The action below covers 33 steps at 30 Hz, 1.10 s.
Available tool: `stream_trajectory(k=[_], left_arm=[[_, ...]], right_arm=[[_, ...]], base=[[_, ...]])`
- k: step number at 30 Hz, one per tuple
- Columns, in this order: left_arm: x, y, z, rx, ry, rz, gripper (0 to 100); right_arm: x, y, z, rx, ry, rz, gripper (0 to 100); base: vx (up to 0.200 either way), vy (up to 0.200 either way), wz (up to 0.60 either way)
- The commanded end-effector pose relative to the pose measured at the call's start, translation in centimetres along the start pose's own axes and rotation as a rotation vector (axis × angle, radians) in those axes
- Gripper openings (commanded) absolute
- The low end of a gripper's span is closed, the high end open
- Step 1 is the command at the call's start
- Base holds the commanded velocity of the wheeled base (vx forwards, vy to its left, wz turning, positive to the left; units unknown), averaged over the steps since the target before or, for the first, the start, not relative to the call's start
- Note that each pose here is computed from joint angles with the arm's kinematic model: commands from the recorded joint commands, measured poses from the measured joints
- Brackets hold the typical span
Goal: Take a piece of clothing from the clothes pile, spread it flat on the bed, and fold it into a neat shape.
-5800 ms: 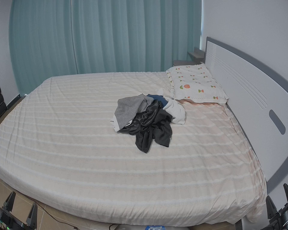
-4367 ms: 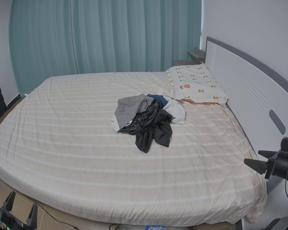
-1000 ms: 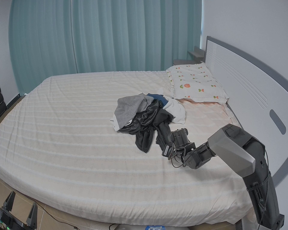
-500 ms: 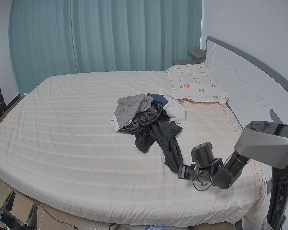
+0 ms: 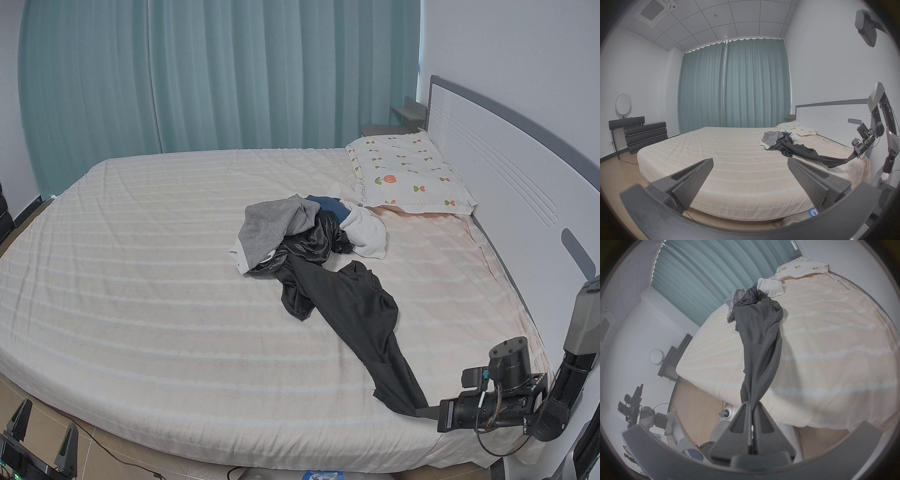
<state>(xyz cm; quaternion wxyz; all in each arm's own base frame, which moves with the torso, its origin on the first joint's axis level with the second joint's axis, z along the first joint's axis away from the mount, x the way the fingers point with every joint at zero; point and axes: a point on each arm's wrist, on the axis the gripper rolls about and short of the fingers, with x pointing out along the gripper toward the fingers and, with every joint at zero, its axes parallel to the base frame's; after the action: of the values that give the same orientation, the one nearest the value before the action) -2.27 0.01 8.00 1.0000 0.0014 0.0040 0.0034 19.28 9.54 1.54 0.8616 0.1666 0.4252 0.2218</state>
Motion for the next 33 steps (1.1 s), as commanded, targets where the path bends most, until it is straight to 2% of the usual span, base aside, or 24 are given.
stream_trajectory(k=[1, 8, 12, 15, 16, 17, 18, 19, 20, 21, 24, 26, 28, 29, 30, 31, 32, 33], left_arm=[[0.1, 0.0, -0.5, 0.003, 0.013, -0.001, 100], [0.2, -0.1, -0.4, 0.022, 0.021, -0.029, 100], [0.3, 0.0, -0.4, 0.026, 0.031, -0.035, 100], [0.2, -0.1, -0.1, 0.043, 0.015, -0.042, 100], [-0.1, 0.0, 2.7, 0.019, -0.064, -0.041, 100], [-0.4, 0.0, 6.7, -0.048, -0.147, -0.042, 100], [-0.1, 0.0, 10.4, -0.144, -0.187, -0.041, 100], [0.2, 0.0, 11.6, -0.179, -0.191, -0.042, 100], [1.5, 0.0, 14.3, -0.261, -0.179, -0.032, 100], [2.1, 0.0, 14.8, -0.250, -0.156, -0.031, 100], [4.5, -0.1, 13.0, -0.113, -0.006, -0.047, 100], [7.1, -0.2, 9.5, -0.013, 0.205, -0.078, 100], [8.2, -0.3, 8.2, 0.009, 0.302, -0.095, 100], [9.4, -0.6, 7.5, 0.008, 0.385, -0.133, 100], [9.8, -0.7, 7.3, 0.008, 0.408, -0.150, 100], [10.9, -1.3, 6.9, -0.002, 0.470, -0.216, 100], [11.3, -1.6, 6.7, -0.006, 0.490, -0.233, 100], [12.6, -2.4, 6.3, -0.022, 0.542, -0.279, 100]], right_arm=[[-2.9, 0.4, 0.3, -0.040, -0.098, 0.091, 0], [-0.5, -0.5, 0.3, -0.011, -0.065, 0.048, 0], [0.8, -0.9, -0.2, -0.030, -0.100, -0.021, 0], [1.0, -0.9, -0.6, -0.038, -0.145, -0.028, 0], [1.1, -0.7, -0.7, -0.046, -0.156, -0.016, 0], [1.2, -0.6, -0.7, -0.046, -0.154, -0.016, 0], [1.1, -0.7, -0.8, -0.044, -0.148, -0.018, 0], [1.1, -0.7, -0.7, -0.043, -0.149, -0.016, 0], [1.1, -0.7, -0.7, -0.038, -0.151, -0.016, 0], [1.1, -0.7, -0.7, -0.030, -0.155, -0.016, 0], [0.8, -0.5, -0.4, -0.001, -0.173, -0.011, 0], [0.3, -0.3, 0.1, 0.037, -0.208, 0.002, 0], [-0.2, -0.2, 0.7, 0.062, -0.251, 0.012, 0], [-0.5, 0.1, 1.8, 0.084, -0.316, 0.028, 0], [-0.6, 0.1, 2.1, 0.092, -0.334, 0.030, 0], [-0.7, 0.2, 3.2, 0.120, -0.394, 0.032, 0], [-0.8, 0.1, 3.5, 0.129, -0.413, 0.030, 0], [-0.9, 0.2, 4.7, 0.154, -0.478, 0.033, 0]], base=[[0.000, 0.000, 0.00], [0.000, 0.000, 0.00], [0.000, 0.000, 0.00], [0.000, 0.000, 0.00], [0.000, 0.000, 0.00], [0.000, 0.000, 0.00], [0.000, 0.000, 0.00], [0.000, 0.000, 0.00], [0.000, 0.000, 0.00], [0.000, 0.000, 0.00], [0.000, 0.000, 0.00], [0.000, 0.000, 0.00], [0.000, 0.000, 0.00], [0.000, 0.000, 0.00], [0.000, 0.000, 0.00], [0.000, 0.000, 0.00], [0.000, 0.000, 0.00], [0.000, 0.000, 0.00]])
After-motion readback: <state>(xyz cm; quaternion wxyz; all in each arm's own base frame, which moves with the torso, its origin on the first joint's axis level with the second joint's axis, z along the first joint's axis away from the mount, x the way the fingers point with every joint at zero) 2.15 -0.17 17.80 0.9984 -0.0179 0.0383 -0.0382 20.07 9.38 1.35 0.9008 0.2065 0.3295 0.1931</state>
